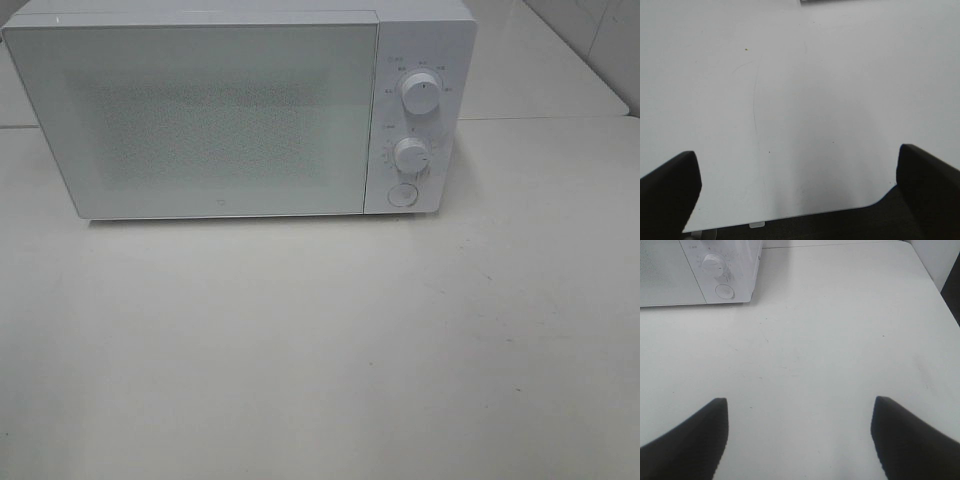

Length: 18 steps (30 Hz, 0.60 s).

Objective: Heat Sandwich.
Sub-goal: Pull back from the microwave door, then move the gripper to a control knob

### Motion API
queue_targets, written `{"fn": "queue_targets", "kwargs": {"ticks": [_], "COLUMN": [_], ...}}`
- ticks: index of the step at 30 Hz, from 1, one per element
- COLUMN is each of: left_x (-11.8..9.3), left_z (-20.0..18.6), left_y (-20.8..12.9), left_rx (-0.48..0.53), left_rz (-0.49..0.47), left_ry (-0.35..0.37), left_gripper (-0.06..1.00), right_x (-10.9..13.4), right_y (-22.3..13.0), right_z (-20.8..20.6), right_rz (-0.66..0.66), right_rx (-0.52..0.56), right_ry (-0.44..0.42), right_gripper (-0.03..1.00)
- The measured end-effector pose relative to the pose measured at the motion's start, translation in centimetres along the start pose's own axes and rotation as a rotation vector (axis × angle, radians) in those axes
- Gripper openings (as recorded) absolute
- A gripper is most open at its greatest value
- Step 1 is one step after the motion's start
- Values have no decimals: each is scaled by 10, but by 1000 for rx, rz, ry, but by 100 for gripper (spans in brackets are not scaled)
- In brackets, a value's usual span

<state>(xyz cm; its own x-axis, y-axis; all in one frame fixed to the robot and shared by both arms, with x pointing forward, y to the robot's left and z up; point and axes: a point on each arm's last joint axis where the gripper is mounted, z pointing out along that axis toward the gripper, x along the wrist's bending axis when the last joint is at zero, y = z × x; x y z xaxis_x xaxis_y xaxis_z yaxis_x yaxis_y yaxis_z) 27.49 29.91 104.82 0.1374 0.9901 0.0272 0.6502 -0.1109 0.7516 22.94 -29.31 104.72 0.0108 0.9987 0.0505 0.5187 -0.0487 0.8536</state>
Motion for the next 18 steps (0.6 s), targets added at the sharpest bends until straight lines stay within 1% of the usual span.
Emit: {"fn": "queue_targets", "kwargs": {"ticks": [1, 5, 7, 9, 11, 12, 13, 15, 18], "left_x": [0, 0, 0, 0, 1, 0, 0, 0, -1], "left_z": [0, -9, -11, -20, -22, -28, -30, -33, -33], "left_y": [0, -5, -7, -13, -15, -19, -21, -23, -24], "left_rx": [0, -70, -86, -152, -171, -218, -233, -254, -255], "left_rz": [0, -6, -8, -30, -41, -69, -84, -106, -119], "left_ry": [0, -5, -5, 17, 30, 69, 89, 120, 135], "left_gripper": [99, 99, 99, 99, 99, 99, 99, 99, 99], "right_x": [0, 0, 0, 0, 0, 0, 0, 0, 0], "right_y": [0, 0, 0, 0, 0, 0, 0, 0, 0], "right_z": [0, 0, 0, 0, 0, 0, 0, 0, 0], "right_rz": [0, 0, 0, 0, 0, 0, 0, 0, 0], "right_rx": [0, 0, 0, 0, 0, 0, 0, 0, 0], "right_ry": [0, 0, 0, 0, 0, 0, 0, 0, 0], "right_gripper": [76, 76, 76, 76, 76, 76, 76, 76, 76]}}
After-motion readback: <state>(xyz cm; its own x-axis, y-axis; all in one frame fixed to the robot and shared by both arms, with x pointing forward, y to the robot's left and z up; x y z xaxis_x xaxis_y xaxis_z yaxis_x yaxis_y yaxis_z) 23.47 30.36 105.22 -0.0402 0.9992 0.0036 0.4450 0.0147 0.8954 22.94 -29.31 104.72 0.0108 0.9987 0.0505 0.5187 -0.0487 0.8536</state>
